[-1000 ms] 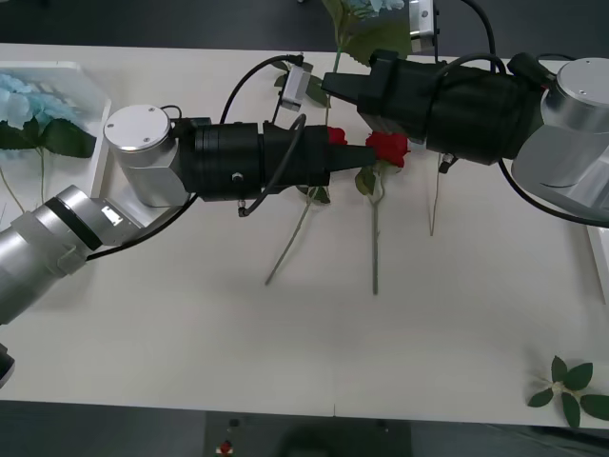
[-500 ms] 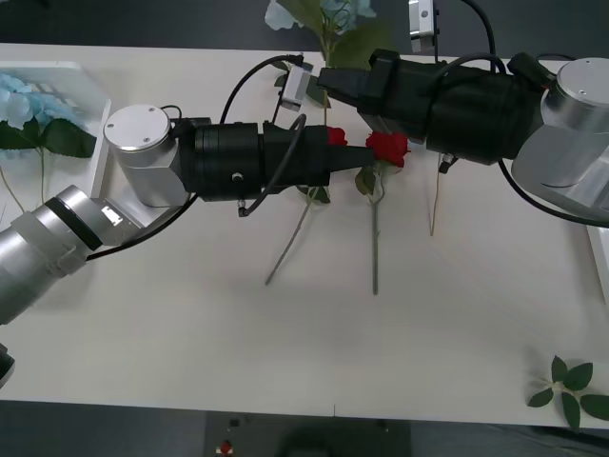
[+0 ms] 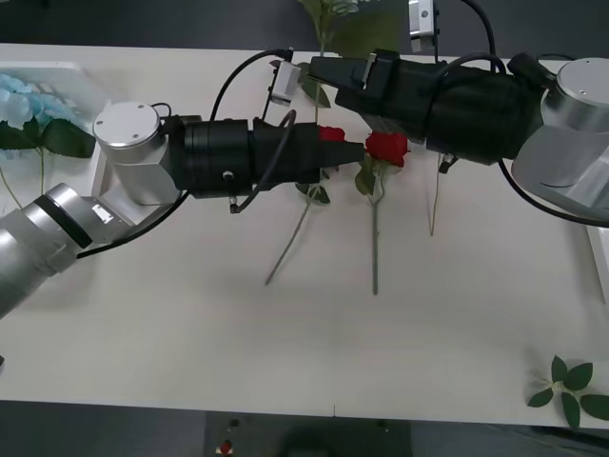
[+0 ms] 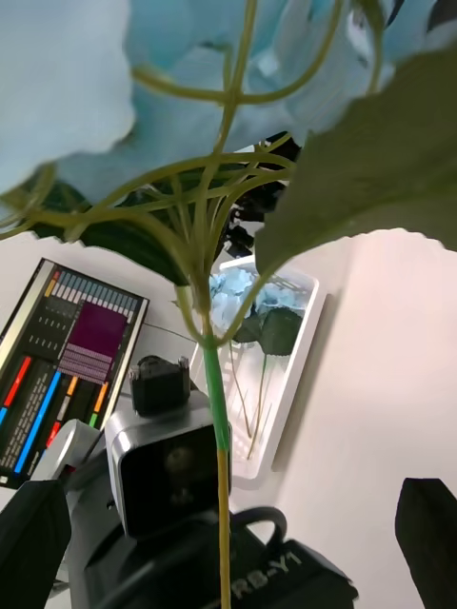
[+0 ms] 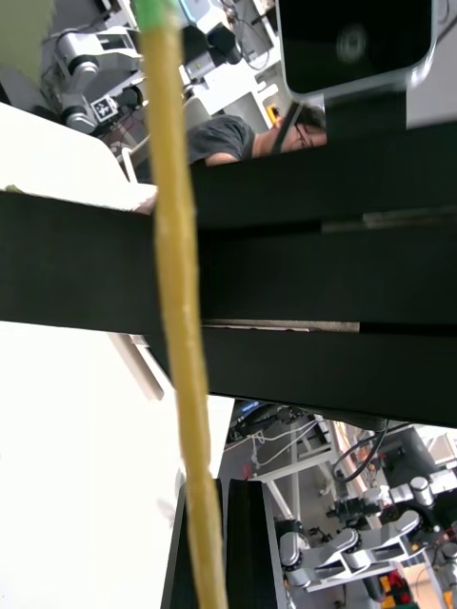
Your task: Put the red flowers into the right box and the blue flowers into the left box
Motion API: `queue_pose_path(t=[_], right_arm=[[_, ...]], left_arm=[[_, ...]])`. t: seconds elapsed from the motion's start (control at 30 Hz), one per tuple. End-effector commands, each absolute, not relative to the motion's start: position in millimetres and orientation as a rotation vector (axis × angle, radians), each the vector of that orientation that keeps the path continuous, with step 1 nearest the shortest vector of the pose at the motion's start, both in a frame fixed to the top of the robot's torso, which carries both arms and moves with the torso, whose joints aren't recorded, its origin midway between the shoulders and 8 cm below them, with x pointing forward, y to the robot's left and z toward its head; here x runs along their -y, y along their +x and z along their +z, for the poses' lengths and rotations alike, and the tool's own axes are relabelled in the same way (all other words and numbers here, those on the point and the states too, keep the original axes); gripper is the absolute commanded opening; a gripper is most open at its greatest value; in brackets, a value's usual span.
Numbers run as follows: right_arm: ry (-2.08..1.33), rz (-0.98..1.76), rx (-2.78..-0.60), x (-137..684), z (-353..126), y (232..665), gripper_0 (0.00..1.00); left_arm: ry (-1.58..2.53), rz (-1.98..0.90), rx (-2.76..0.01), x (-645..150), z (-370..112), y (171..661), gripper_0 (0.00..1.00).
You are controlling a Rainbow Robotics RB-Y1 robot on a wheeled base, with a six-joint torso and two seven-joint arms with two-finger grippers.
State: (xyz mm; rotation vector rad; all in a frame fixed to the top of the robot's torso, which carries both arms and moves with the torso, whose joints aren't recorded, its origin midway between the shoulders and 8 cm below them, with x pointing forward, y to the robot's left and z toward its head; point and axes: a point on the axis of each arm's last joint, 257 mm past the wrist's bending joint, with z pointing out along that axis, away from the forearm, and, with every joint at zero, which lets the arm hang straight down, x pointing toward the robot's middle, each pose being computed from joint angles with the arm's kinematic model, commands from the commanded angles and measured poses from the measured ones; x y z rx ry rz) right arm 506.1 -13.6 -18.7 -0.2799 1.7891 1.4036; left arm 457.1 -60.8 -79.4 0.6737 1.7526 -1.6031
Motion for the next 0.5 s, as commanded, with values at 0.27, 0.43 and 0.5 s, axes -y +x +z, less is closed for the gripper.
queue_pose_path(t=[0.27,0.43,0.5], right_arm=[[-0.289,1.431,-1.753,39.6,13.0,503.1,1.0],[-0.316,1.373,-1.77,72.1,19.6,511.7,1.0],[-0.318,1.351,-1.783,87.2,18.9,517.4,1.0]], left_arm=[[0.661,-1.497,-1.663,-7.7,-25.3,486.5,0.0],[0.59,-1.471,-1.626,-46.5,-0.2,501.5,0.0],[0.558,-1.453,-1.613,-64.0,8.0,507.7,0.0]])
